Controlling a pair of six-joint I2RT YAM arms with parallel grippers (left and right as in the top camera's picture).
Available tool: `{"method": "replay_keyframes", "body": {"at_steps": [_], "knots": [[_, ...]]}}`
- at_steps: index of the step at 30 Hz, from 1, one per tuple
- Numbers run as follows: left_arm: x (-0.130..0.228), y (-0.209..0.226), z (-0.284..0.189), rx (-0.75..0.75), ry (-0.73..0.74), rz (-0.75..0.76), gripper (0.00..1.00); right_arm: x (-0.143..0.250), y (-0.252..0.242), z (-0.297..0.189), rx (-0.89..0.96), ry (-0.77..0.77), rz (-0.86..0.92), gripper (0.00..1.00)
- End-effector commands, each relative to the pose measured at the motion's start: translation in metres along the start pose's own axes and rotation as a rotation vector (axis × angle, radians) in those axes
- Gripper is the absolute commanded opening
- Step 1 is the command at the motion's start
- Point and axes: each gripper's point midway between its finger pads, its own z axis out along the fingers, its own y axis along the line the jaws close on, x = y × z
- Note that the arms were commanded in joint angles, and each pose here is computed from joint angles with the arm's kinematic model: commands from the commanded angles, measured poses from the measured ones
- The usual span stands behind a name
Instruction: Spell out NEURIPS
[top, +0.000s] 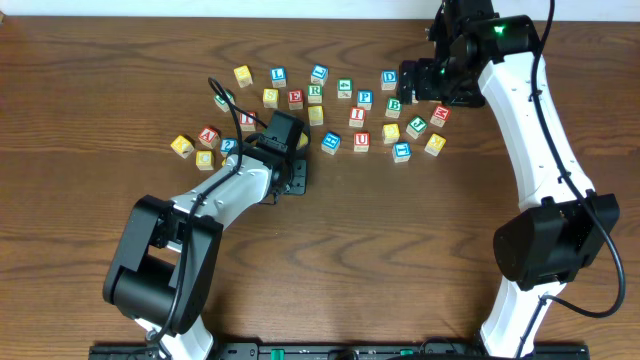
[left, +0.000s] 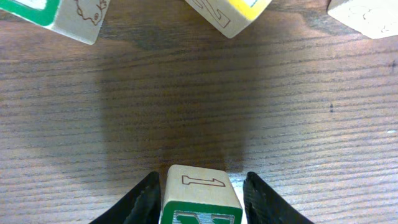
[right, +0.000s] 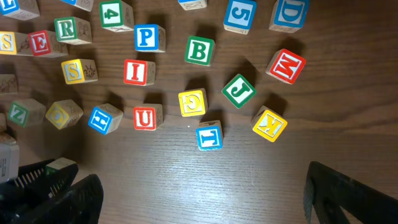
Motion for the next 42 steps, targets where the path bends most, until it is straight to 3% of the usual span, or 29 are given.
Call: {"method": "replay_keyframes", "body": {"at_steps": [1, 10, 24, 32, 42], "knots": [[-0.007, -0.002, 0.000, -0.001, -0.011, 0.010, 0.43, -0.005, 0.002, -0.006, 0.001, -0.024, -0.012, 0.99], [-0.034, -0.002, -0.022, 0.007, -0.061, -0.009, 0.43, -0.008, 0.003, -0.007, -0.002, -0.036, -0.014, 0.99], [-0.091, 0.049, -0.151, -0.039, -0.119, -0.162, 0.43, -0.016, 0.009, -0.007, -0.036, -0.067, -0.018, 0.99], [-0.093, 0.100, -0.221, -0.083, -0.184, -0.267, 0.43, -0.013, 0.052, 0.000, -0.154, -0.058, -0.028, 0.93], [-0.083, 0.152, -0.228, -0.137, -0.177, -0.391, 0.43, 0.012, 0.115, 0.032, -0.177, 0.005, -0.063, 0.85]]}}
